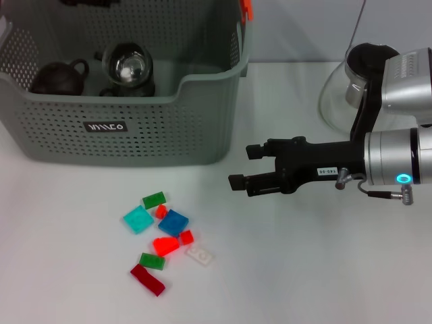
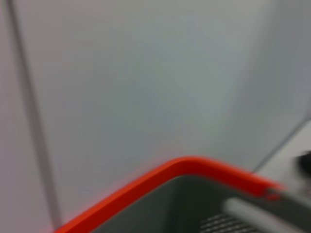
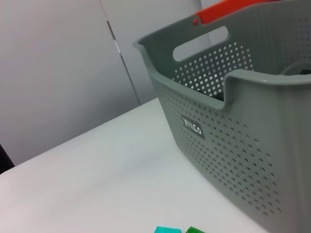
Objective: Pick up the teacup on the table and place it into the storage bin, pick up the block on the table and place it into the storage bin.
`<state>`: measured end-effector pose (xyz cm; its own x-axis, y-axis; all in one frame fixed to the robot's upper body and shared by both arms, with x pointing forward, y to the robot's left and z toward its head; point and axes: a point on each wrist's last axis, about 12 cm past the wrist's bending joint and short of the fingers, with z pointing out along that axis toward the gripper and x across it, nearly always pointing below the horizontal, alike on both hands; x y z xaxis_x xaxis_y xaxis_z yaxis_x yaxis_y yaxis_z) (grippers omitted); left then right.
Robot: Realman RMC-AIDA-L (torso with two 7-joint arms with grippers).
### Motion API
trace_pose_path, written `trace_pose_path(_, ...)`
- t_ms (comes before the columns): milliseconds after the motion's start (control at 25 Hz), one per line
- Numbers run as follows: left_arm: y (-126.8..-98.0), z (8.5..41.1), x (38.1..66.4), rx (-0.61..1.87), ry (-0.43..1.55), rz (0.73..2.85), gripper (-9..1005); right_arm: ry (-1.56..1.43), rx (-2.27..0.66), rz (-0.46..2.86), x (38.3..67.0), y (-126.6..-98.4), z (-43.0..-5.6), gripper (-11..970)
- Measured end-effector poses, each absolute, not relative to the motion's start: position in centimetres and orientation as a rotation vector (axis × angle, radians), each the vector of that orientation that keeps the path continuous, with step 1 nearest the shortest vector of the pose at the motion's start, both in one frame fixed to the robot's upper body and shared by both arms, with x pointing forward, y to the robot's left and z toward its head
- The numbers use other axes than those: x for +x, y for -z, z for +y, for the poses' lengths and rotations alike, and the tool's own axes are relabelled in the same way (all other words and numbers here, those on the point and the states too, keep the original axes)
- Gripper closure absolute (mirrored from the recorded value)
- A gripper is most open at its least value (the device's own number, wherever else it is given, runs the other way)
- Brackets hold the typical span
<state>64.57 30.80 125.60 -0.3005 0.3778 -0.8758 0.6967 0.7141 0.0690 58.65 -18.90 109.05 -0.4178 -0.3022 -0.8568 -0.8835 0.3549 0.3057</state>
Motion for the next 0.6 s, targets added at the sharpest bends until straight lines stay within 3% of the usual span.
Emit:
trace_pose_path(240,-126.7,29.5,57.7,1.218,0.593,1.721,100,-1.031,-1.024,1.907,58.7,-109.1,-19.0,42)
trace_pose_path(400,-124.2,27.9,53.9,1.486,0.597,1.718,44,-1.026,-1.008,1.906,58.9,-109.2,-19.1,42)
trace_pose_path(600,-120.6,26.0,52.2,1.676,0.535,1.866,45,-1.026,-0.997,1.905,59.0,-109.3,-19.2,43)
